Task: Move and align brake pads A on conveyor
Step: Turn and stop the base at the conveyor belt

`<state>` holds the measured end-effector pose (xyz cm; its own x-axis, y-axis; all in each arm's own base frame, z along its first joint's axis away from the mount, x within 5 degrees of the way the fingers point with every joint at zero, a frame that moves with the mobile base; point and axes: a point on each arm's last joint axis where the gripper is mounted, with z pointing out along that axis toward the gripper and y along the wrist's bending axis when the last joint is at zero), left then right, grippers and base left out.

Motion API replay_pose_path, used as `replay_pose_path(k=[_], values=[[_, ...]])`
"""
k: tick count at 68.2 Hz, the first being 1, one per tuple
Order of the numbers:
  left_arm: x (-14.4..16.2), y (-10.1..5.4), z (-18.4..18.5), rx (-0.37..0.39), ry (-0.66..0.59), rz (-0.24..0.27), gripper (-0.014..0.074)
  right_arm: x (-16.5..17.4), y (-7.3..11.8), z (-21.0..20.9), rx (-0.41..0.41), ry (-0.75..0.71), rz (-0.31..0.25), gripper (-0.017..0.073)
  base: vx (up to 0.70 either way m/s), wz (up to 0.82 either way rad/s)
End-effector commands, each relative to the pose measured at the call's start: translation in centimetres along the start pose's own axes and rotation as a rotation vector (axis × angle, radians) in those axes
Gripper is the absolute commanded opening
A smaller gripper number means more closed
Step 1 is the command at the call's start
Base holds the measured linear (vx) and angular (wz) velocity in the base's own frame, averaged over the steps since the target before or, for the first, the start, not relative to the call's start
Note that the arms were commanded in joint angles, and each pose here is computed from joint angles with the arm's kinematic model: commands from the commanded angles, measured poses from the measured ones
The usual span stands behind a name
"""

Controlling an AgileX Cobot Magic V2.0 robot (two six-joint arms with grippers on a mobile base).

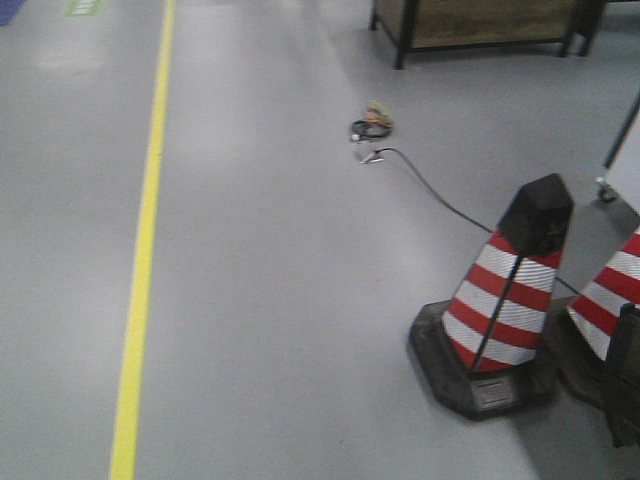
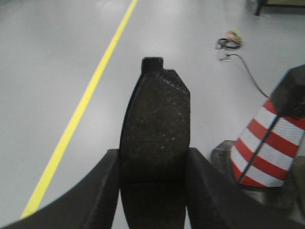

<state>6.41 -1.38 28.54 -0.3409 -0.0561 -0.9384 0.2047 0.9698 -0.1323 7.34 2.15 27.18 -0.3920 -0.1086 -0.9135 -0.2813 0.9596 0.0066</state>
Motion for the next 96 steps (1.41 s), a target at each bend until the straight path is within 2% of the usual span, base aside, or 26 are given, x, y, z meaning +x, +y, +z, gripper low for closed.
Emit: replay_pose_path(k=[1,41,96], values=[[-1.57,-0.38,-0.26,0.031,-0.102,0.007,-0.0006,-1.67,0.03,-0.43,-0.002,-0.111,-0.010,0.0014,0.40,-0.55],[-1.57,-0.38,-0.26,0.031,-0.102,0.007,-0.0006,-1.67,0.03,-0.43,-0.002,-0.111,-0.010,0.0014,0.35,-0.62],[-1.57,-0.38,-0.26,0.031,-0.102,0.007,-0.0006,-1.67,0.03,-0.43,-0.002,-0.111,-0.010,0.0014,0.26,-0.77]])
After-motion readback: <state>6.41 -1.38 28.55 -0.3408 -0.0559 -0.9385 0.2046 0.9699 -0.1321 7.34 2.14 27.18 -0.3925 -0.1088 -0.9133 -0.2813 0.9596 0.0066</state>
